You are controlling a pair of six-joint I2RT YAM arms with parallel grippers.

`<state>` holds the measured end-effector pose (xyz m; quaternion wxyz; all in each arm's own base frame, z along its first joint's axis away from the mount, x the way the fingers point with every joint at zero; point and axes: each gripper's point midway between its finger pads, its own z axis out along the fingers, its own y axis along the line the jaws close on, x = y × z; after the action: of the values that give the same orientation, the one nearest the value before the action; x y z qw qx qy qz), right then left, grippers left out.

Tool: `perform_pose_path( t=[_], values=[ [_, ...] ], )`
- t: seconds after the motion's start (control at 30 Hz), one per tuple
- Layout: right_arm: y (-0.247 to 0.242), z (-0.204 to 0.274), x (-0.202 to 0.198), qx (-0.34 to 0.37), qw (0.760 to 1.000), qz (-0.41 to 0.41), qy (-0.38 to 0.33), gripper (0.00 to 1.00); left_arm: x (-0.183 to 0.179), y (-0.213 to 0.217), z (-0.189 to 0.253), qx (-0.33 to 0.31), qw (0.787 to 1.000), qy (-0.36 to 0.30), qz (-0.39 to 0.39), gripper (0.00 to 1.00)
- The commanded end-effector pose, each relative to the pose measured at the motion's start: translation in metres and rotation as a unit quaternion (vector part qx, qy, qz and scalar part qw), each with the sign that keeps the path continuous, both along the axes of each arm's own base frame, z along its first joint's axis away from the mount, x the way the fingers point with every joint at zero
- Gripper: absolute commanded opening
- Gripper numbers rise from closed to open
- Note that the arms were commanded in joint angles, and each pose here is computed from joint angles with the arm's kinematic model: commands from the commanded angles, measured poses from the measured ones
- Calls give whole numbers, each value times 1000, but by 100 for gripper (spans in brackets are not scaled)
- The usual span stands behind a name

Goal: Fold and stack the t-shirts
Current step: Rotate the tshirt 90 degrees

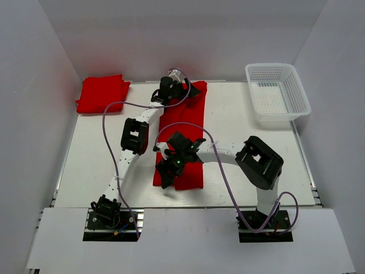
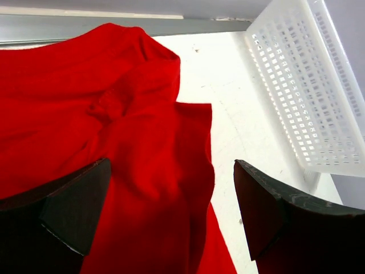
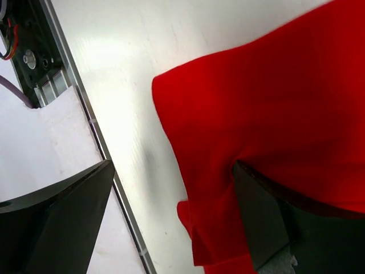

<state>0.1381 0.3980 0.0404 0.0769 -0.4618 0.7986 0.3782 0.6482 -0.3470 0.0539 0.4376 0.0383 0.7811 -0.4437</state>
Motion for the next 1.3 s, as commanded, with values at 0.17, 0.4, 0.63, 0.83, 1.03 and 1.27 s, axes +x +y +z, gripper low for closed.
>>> perform_pose_path(
  t=[0.17,0.4,0.63,0.83,1.03,1.27],
  values=[
    [3,-5,-7,-8,1000,25,-1,90,-6,15,-52,21,997,69,27,100],
    [10,48,17,23,997,2,-73,90,2,17,33,10,999,1,34,100],
    [3,126,35,91,982,-52,-160,90,-11,43,198,15,994,-95,47,100],
    [-44,162,44,93,960,-187,-187,90,-75,105,254,153,980,-76,105,100],
    [-124,128,28,13,935,-321,-149,90,-198,189,231,260,945,57,188,100],
    [-156,73,-9,-100,924,-366,-35,90,-370,210,104,227,940,212,142,100]
  ],
)
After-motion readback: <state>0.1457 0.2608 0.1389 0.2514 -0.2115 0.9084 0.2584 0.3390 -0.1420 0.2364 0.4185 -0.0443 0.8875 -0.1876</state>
